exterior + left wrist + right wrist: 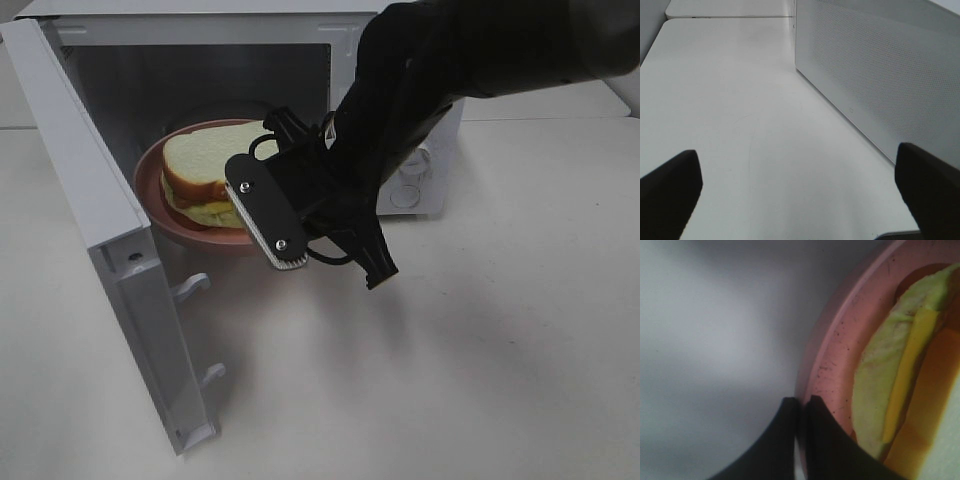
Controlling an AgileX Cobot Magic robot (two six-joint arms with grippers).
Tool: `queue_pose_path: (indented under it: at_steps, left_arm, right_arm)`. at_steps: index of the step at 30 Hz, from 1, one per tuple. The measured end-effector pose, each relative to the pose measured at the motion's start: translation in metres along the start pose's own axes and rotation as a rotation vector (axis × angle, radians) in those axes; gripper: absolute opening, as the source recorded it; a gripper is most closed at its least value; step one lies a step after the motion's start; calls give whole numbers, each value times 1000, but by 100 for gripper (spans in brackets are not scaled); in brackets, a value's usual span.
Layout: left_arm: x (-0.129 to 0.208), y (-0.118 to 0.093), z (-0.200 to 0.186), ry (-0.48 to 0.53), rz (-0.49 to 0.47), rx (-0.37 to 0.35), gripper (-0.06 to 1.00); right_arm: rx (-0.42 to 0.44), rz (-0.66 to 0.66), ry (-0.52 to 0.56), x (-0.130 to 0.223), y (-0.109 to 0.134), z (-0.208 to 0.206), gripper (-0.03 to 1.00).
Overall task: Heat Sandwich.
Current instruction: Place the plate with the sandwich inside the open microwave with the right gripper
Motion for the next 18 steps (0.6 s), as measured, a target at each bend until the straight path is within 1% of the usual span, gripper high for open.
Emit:
queue_pose_path:
  at_steps: [4,6,8,11,12,18]
  left_arm:
    - [0,0,0,0,0,0,99]
    - [0,0,0,0,0,0,99]
    - [0,0,0,0,0,0,99]
    - [0,0,0,0,0,0,99]
    - [0,0,0,0,0,0,99]
    - [0,0,0,0,0,0,99]
  right_arm:
    - [-12,5,3,1,-8,6,4]
    - [-9,10,1,1,-18,12,4]
    - [-7,12,2,1,-21,13,4]
    - [2,22,1,0,-35,20,4]
    - [2,22,1,0,-35,20,4]
    - [-4,44,5,0,-55,31,4]
Point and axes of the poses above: a point on each arm's last joint axis where the gripper is mounted, z pointing out along that axis toward the gripper, y along the wrist's bending axis when the last joint is at zero, x = y × z, the point moved 3 cm from there along z, pointing out along that axis toward the gripper, and after that the axes turned 1 degree about -z, right-handed, at the moved point
